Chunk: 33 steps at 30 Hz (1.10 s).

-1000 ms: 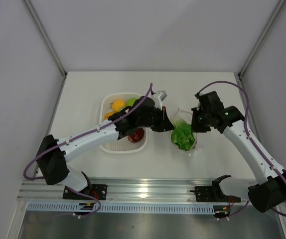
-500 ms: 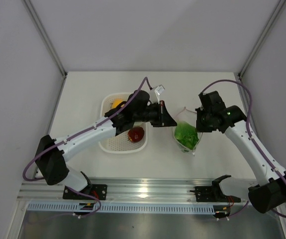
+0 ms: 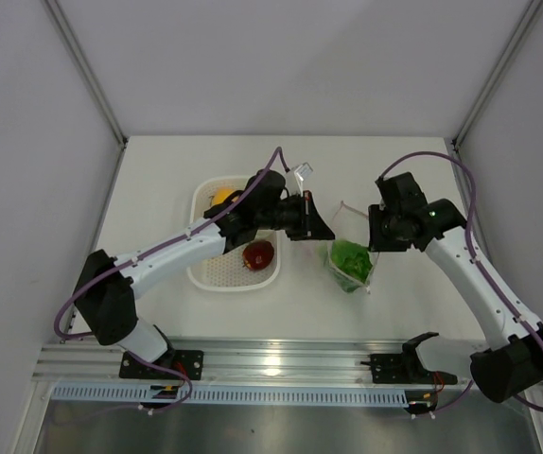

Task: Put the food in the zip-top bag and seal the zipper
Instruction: Adjust the zipper on the food storage bag.

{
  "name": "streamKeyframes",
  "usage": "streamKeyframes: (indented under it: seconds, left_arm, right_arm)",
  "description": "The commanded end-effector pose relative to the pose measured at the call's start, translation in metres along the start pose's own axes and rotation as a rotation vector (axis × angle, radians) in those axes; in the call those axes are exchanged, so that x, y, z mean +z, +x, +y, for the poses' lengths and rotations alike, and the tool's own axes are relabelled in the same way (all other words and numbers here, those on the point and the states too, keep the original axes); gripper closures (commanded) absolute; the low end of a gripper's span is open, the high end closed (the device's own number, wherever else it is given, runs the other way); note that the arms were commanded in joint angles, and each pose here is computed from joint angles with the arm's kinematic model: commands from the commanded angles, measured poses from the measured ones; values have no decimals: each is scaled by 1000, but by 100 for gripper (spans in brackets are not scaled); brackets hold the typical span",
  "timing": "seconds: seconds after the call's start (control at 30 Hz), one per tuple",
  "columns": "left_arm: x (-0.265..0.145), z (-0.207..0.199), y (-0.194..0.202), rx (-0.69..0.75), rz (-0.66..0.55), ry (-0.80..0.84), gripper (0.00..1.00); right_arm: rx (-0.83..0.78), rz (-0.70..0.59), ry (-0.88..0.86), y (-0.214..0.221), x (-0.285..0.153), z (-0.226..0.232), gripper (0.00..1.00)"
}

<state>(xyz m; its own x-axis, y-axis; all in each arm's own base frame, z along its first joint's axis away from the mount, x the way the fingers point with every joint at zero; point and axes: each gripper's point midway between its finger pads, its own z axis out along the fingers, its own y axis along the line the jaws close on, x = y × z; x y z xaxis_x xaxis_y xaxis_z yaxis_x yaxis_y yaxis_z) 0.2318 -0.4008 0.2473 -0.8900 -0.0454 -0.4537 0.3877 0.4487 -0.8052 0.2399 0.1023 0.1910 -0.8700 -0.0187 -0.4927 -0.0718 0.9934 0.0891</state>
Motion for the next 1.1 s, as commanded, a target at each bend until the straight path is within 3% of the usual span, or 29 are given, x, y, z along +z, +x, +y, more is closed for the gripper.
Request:
streamKeyframes:
  seconds: [0.0,0.13,0.37,0.57,0.7,0.77,0.9,1.07]
  left_arm:
    - [-10,-22,-9,20,-28,77,99]
    - [-10,-22,-8,16,-27,83,99]
    - [-9,-23,-8,18,-22,91,100]
    - [-10,-41,-15,26,-9,143,99]
    - [-25,-63,-20,37,-31,199,99]
    - [-35,-68,-17,40,-42,214,99]
    - [-33,-47,-10,20,-50,162,99]
    - [1,2,4,-45,30,78,99]
  right_arm:
    - [12,-76,-70,-12,-25,9,64]
    - [13,-51,-81,-5,-21,10,72]
    - [0,-58,-104,-9,-17,16,100]
    - [-26,-86,-124,-32,-26,24,100]
    - [-19,-247,-129,-74,-76,26,100]
    - [-13,-267,-132,-76,-88,25,100]
    - [3,-248,-127,-64,-70,23,100]
    - [4,-106,-20,-30,-9,5,100]
